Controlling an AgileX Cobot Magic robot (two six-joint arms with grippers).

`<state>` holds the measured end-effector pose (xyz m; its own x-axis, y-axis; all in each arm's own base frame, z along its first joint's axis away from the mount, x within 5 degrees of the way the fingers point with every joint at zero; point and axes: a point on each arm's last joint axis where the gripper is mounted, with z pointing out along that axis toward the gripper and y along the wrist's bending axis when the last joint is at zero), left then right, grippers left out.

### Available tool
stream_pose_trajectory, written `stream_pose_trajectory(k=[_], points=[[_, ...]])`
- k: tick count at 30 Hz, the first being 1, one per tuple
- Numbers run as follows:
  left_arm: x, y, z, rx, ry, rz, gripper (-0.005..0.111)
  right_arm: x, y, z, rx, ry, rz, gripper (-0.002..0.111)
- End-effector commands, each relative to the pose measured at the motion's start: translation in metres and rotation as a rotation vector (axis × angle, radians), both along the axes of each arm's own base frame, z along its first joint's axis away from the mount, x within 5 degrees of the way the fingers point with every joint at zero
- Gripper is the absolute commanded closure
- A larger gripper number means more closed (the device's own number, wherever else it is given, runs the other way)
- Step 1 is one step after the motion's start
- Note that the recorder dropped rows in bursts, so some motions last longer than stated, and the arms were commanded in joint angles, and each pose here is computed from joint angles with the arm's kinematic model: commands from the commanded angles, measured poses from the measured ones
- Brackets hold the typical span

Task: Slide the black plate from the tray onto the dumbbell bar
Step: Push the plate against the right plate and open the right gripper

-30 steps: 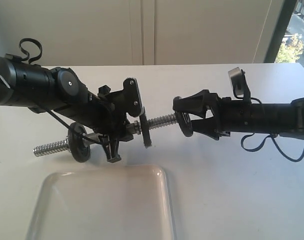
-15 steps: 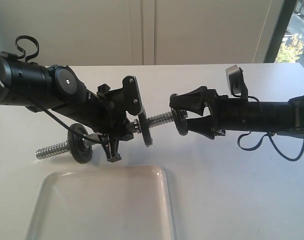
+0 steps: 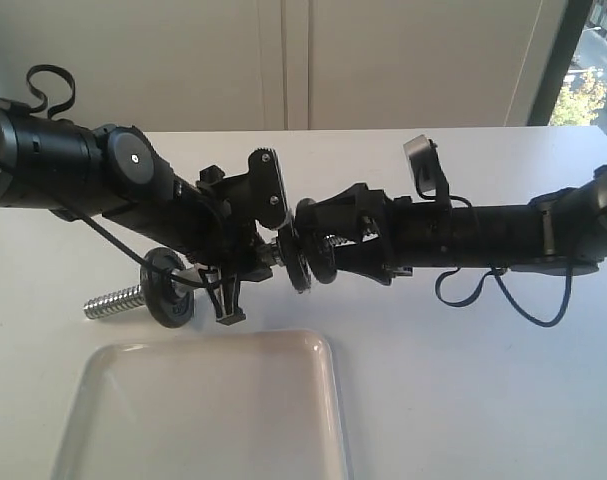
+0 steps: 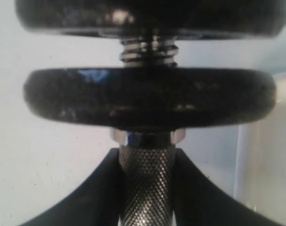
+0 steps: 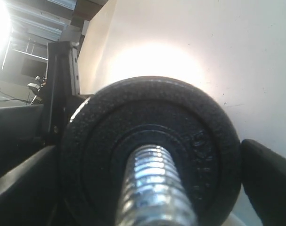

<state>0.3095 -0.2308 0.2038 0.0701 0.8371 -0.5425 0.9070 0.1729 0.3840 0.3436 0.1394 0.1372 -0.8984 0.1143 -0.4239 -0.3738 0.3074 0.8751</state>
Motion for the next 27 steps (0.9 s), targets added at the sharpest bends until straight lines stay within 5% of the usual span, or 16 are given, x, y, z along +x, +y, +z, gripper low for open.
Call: stream_pose_trajectory(k=[1, 5, 7, 12, 27], points=[[0.01, 0.0, 0.045, -0.157, -0.148, 0.13, 0.107, -0.011, 0.017, 0.006, 0.014, -0.03, 0.094, 0.108], [0.01, 0.0, 0.045, -0.157, -0.146, 0.129, 0.107, -0.014, 0.023, 0.005, 0.01, -0.032, 0.113, 0.096], [0.01, 0.0, 0.044, -0.156, -0.145, 0.128, 0.107, -0.013, 0.024, 0.006, 0.01, -0.034, 0.113, 0.076], [0.009, 0.0, 0.044, -0.155, -0.141, 0.125, 0.107, -0.013, 0.023, 0.005, 0.004, -0.036, 0.108, 0.003], [0.008, 0.0, 0.043, -0.143, -0.138, 0.106, 0.107, 0.0, -0.009, 0.009, 0.043, -0.031, 0.032, 0.003]])
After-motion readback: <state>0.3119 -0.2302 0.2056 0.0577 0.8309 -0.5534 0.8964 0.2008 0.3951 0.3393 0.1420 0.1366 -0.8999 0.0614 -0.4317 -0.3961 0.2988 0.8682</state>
